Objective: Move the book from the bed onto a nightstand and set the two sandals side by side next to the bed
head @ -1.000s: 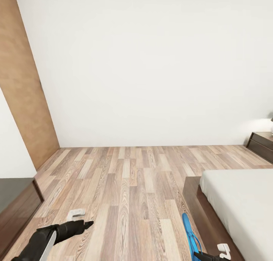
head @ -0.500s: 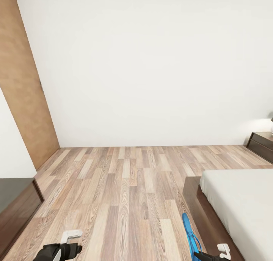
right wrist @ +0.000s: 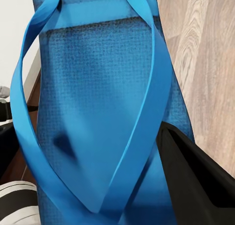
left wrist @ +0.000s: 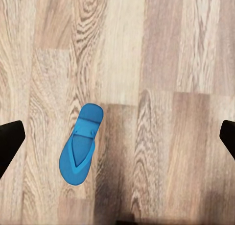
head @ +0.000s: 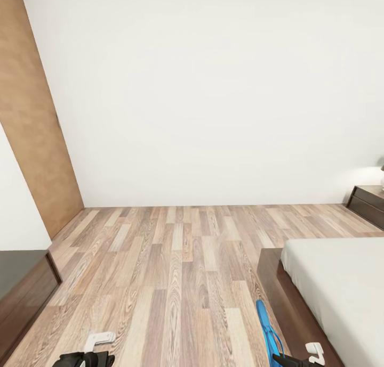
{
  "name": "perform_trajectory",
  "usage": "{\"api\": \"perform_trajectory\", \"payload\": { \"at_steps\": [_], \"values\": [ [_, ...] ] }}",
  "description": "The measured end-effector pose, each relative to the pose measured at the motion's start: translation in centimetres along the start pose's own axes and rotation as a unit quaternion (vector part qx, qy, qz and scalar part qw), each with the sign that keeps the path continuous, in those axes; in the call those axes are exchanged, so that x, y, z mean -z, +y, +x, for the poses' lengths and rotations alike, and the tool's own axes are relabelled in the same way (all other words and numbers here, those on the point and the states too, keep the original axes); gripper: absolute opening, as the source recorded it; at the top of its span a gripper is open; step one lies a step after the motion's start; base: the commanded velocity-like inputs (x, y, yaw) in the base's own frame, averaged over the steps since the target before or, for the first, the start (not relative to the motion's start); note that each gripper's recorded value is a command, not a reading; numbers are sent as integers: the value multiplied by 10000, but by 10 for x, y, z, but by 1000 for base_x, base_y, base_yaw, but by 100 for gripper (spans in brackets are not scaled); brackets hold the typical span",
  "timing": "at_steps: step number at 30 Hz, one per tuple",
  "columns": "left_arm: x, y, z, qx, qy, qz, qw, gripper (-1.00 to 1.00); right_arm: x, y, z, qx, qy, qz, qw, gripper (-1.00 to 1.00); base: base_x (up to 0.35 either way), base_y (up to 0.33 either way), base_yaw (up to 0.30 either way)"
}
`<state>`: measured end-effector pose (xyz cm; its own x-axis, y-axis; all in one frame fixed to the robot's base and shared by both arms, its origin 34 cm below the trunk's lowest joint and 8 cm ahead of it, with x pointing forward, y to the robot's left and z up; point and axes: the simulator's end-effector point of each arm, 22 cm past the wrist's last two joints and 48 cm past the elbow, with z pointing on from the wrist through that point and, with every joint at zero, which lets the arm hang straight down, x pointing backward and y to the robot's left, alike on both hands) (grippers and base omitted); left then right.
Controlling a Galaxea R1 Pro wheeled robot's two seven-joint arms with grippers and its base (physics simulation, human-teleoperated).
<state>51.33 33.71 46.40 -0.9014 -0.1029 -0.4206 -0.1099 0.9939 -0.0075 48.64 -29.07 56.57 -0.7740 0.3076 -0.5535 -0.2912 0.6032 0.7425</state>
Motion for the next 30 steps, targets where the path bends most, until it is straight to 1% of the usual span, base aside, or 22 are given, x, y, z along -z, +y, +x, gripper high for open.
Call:
{"api": "perform_trajectory", "payload": {
  "at_steps": [8,15,16,17,19,20,21,23,26,27,30],
  "values": [
    [0,0,0,1,1,0,10000,100,0,0,0,0,0,0,10000,-100,0,0,0],
    [-12,-2,7,-14,-14,9,10000,100,-4,-10,10,-1,11,14,10000,-100,0,0,0],
    [-14,-2,8,-15,-16,8,10000,100,-5,-13,11,-1,11,43,10000,-100,0,0,0],
    [-15,-2,9,-17,-18,8,10000,100,-5,-19,12,-3,14,154,9999,-100,0,0,0],
    [-19,-2,11,-15,-18,11,10000,100,-7,-36,17,-16,46,487,9988,-100,0,0,0],
    [-20,-2,12,-15,-20,13,10000,100,-12,-41,20,-30,65,606,9981,-100,0,0,0],
    [-22,-2,14,-14,-21,14,10000,100,-18,-42,23,-40,70,638,9979,-100,0,0,0],
    [-25,-2,16,-11,-21,17,10000,100,-41,-36,34,-105,95,625,9979,-100,0,0,0],
    [-31,-5,20,-5,-18,40,10000,100,-79,-15,45,-301,150,377,9987,-100,0,0,0],
    [-32,-6,21,-3,-16,46,10000,100,-85,-11,47,-357,180,321,9987,-100,0,0,0],
    [-38,-9,25,0,-9,66,10000,100,-117,16,51,-749,355,4,9966,-100,0,0,0]
  ]
}}
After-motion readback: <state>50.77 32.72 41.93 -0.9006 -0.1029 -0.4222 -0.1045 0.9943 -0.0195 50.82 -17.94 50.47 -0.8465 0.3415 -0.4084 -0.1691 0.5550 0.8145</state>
